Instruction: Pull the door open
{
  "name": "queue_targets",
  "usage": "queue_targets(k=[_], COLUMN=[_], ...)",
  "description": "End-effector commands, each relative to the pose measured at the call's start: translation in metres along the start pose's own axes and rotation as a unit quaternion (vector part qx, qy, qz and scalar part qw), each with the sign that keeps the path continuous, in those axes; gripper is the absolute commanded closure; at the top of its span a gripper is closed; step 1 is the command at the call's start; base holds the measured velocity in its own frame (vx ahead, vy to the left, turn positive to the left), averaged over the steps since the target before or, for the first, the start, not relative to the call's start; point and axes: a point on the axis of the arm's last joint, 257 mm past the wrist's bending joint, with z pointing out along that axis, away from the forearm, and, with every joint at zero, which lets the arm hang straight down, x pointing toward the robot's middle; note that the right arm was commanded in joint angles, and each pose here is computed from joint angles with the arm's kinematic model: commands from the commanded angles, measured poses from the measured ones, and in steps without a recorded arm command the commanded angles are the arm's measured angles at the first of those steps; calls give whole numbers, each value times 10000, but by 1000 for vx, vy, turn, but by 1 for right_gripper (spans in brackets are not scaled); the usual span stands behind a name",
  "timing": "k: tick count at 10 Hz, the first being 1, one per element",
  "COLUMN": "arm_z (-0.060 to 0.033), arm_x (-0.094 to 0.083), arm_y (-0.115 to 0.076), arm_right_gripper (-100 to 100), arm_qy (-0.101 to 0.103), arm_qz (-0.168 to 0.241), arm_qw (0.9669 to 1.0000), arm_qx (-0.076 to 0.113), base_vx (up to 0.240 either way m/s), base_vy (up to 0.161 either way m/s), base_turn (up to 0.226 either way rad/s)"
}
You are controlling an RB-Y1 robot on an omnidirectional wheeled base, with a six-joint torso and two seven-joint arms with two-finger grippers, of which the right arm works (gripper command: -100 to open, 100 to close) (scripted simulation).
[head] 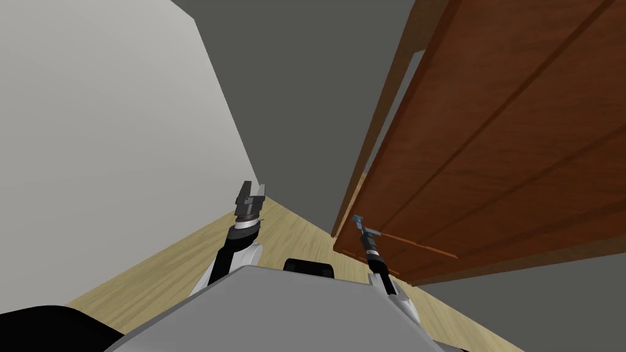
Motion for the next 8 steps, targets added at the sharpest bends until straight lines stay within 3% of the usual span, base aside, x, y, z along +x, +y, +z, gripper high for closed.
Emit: queue_targets(k=[1,2,4,8], arm_z=[0,-63,-101,-239], arm_x=[0,21,25,47], arm_y=[0,-12,-4,16], arm_right_gripper=[100,100,100,100], arm_qy=[0,135,235,577], arm_qz=[0,1,-3,-3], arm_qw=[10000,9999,9997,9983], arm_qx=[0,8,-3,-17], base_vx=[-84,-149,-187,-255], base_vy=[-19,-32,-37,-63], base_turn=[29,105,94,99])
